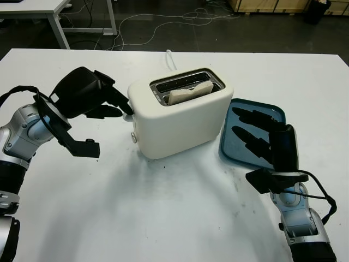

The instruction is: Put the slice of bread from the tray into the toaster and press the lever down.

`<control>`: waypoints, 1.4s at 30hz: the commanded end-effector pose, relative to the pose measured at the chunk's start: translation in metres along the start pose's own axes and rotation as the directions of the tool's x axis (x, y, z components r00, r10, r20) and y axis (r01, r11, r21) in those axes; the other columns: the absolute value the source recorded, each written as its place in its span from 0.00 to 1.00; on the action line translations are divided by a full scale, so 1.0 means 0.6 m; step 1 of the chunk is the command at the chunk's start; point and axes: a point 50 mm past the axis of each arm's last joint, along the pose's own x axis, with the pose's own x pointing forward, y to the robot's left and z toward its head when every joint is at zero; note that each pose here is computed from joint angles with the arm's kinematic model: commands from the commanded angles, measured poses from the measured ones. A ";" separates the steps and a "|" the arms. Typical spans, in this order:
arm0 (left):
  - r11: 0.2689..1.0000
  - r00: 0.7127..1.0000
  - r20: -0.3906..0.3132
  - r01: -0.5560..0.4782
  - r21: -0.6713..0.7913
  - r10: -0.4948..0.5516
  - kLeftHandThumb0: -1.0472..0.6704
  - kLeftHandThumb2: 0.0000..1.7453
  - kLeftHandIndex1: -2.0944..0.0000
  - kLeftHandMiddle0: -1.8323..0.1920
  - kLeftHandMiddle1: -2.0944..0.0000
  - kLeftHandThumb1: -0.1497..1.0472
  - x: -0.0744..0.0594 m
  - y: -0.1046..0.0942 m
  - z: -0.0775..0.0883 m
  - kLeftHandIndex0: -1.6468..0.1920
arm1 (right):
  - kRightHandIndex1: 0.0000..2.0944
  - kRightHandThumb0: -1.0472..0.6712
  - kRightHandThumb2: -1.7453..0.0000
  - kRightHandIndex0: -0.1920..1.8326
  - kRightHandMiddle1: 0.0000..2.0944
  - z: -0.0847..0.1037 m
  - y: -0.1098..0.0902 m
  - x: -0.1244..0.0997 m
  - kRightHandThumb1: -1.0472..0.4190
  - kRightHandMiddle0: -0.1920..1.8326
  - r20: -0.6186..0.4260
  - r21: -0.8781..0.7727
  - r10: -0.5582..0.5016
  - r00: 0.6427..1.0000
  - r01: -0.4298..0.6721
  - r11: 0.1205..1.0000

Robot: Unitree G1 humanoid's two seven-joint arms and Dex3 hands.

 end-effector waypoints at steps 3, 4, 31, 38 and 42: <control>0.999 0.999 -0.003 0.039 -0.001 -0.039 0.52 0.00 0.93 0.43 0.50 0.74 -0.001 -0.014 0.000 0.23 | 0.18 0.37 0.95 0.54 0.00 -0.002 -0.004 -0.002 0.09 0.57 0.009 0.001 -0.010 1.000 0.010 1.000; 0.999 0.999 -0.004 0.041 -0.001 -0.041 0.52 0.00 0.93 0.43 0.50 0.74 -0.001 -0.014 0.001 0.23 | 0.18 0.37 0.95 0.54 0.00 -0.002 -0.004 -0.002 0.09 0.57 0.010 0.003 -0.012 1.000 0.012 1.000; 0.929 0.983 -0.151 0.045 -0.367 -0.108 0.51 0.02 0.96 0.47 0.51 0.82 -0.022 -0.230 0.059 0.26 | 0.19 0.37 0.96 0.53 0.00 -0.004 -0.006 -0.004 0.09 0.57 0.005 -0.005 -0.009 1.000 0.009 1.000; 0.891 0.956 -0.211 0.094 -0.443 -0.205 0.52 0.00 0.97 0.53 0.33 0.86 -0.030 -0.310 0.102 0.27 | 0.19 0.37 0.96 0.53 0.00 -0.005 -0.008 -0.003 0.09 0.57 0.005 -0.007 -0.007 1.000 0.007 1.000; 0.893 0.946 -0.223 0.117 -0.435 -0.233 0.52 0.00 0.97 0.53 0.34 0.87 -0.030 -0.310 0.098 0.27 | 0.19 0.37 0.96 0.53 0.00 -0.004 -0.007 -0.003 0.09 0.57 0.006 -0.003 -0.006 1.000 0.006 1.000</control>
